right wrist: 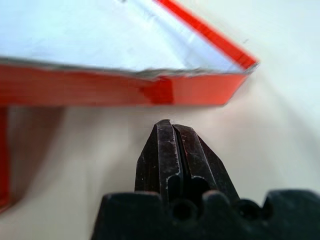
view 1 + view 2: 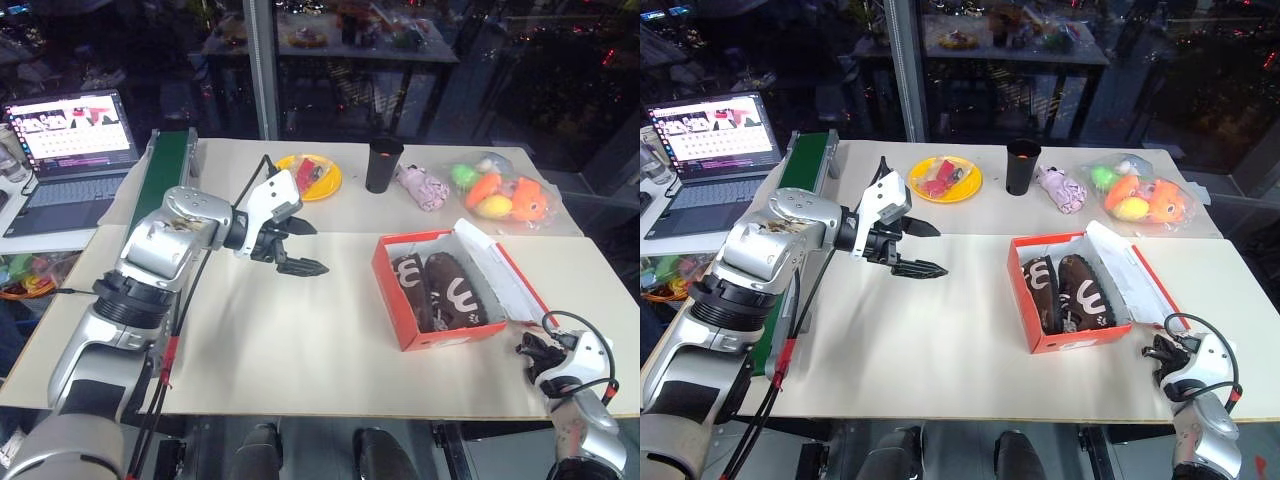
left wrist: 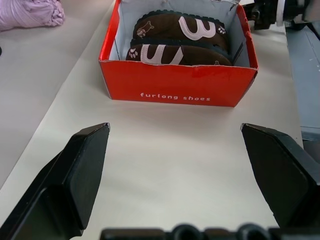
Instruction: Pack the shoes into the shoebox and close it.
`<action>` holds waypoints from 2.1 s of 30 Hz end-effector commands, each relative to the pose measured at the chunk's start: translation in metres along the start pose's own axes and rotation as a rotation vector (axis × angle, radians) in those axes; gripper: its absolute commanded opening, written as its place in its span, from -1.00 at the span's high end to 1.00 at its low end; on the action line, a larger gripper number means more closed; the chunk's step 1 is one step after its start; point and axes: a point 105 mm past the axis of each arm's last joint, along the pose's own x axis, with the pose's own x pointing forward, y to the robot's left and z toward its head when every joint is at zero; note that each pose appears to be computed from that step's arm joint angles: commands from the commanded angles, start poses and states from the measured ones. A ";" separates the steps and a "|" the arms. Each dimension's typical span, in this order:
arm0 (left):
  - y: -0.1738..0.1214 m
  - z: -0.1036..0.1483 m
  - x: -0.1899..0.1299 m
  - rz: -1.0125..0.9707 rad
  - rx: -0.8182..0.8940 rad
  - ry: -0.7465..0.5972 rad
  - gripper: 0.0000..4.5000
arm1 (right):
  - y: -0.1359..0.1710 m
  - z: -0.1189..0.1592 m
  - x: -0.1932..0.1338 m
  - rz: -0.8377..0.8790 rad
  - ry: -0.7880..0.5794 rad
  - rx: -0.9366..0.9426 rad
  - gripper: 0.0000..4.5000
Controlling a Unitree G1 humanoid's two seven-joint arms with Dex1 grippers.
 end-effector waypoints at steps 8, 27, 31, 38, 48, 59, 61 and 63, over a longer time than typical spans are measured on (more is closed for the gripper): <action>-0.001 0.013 0.001 -0.005 0.040 -0.043 -1.00 | 0.011 0.113 -0.012 0.096 -0.444 0.174 0.99; 0.002 0.008 0.005 0.007 0.025 -0.046 -1.00 | 0.173 0.165 -0.055 0.788 -0.244 0.195 0.99; 0.002 0.004 0.007 0.029 0.009 -0.055 -1.00 | 0.205 0.149 -0.028 0.825 -0.139 0.111 0.99; 0.002 -0.011 0.010 0.073 -0.017 -0.074 -1.00 | 0.223 0.070 0.005 0.832 0.138 -0.126 0.99; -0.002 -0.035 0.022 0.197 0.029 -0.131 -1.00 | 0.207 0.023 0.008 0.781 0.258 -0.332 0.99; -0.035 -0.053 0.033 0.136 -0.034 -0.227 -1.00 | 0.174 0.136 -0.050 0.691 -0.062 -0.343 -0.44; -0.040 -0.058 0.033 0.144 -0.061 -0.222 -1.00 | 0.159 0.137 -0.059 0.630 -0.065 -0.364 -0.70; -0.043 -0.064 0.033 0.177 -0.090 -0.243 -1.00 | 0.128 0.128 -0.068 0.518 -0.052 -0.365 -0.98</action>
